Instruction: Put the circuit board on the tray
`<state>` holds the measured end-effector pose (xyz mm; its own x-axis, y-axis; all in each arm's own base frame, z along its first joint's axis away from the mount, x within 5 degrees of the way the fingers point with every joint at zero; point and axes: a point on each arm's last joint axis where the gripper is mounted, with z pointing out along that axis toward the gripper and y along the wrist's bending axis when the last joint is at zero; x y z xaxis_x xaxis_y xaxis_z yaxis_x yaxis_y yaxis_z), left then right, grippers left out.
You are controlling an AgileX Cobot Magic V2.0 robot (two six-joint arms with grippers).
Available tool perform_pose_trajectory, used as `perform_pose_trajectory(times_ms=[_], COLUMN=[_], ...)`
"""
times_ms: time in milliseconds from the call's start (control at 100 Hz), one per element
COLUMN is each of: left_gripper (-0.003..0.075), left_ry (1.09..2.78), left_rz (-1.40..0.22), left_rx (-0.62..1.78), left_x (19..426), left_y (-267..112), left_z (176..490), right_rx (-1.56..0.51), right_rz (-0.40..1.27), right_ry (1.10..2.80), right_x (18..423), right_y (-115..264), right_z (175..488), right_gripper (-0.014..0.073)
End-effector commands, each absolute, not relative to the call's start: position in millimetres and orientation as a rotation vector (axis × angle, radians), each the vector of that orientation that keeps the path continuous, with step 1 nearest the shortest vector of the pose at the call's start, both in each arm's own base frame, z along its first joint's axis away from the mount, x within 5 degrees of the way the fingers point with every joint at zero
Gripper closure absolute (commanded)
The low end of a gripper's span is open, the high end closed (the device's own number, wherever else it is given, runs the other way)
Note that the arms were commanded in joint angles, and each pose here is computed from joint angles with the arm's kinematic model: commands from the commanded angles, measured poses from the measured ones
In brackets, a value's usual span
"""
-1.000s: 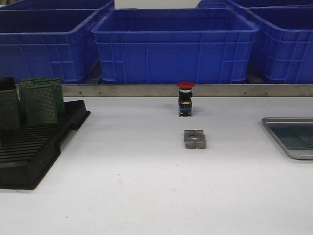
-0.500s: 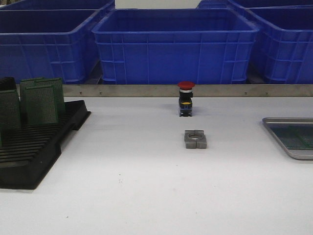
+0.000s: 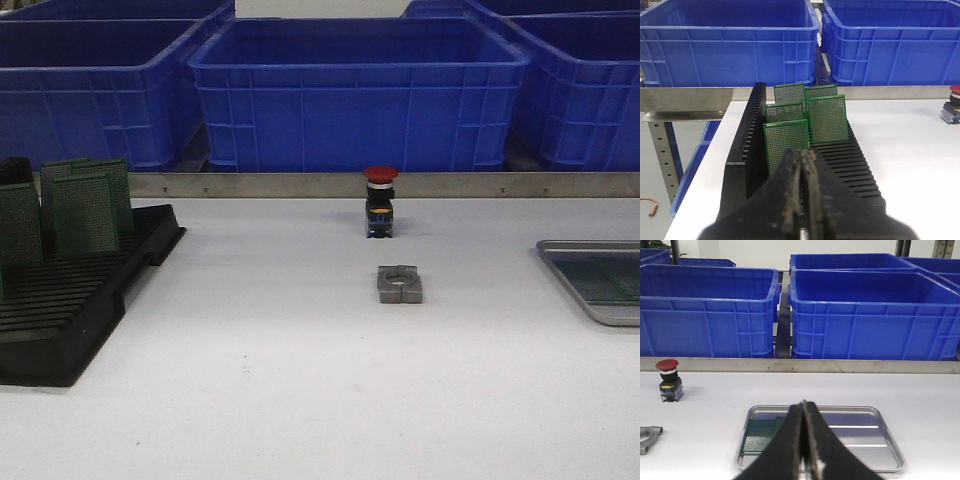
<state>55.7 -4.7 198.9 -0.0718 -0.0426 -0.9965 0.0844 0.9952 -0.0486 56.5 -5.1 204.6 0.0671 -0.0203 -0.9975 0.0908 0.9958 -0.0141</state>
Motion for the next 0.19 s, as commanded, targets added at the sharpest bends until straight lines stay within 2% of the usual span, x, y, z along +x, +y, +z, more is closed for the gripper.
perform_pose_trajectory(times_ms=[0,180], left_gripper=[0.0741,0.0741], left_ry=[1.58,1.58], left_rz=[-0.123,-0.123], left_rx=[0.032,0.032], left_x=[55.6,55.6], left_y=[-5.4,-5.4], left_z=[191.1,191.1], right_rx=[0.045,0.045], right_rz=[-0.09,-0.09], right_ry=[1.397,1.397], right_x=[52.8,52.8], right_y=[-4.4,-4.4], right_z=[215.8,215.8], right_gripper=[0.0656,0.0656])
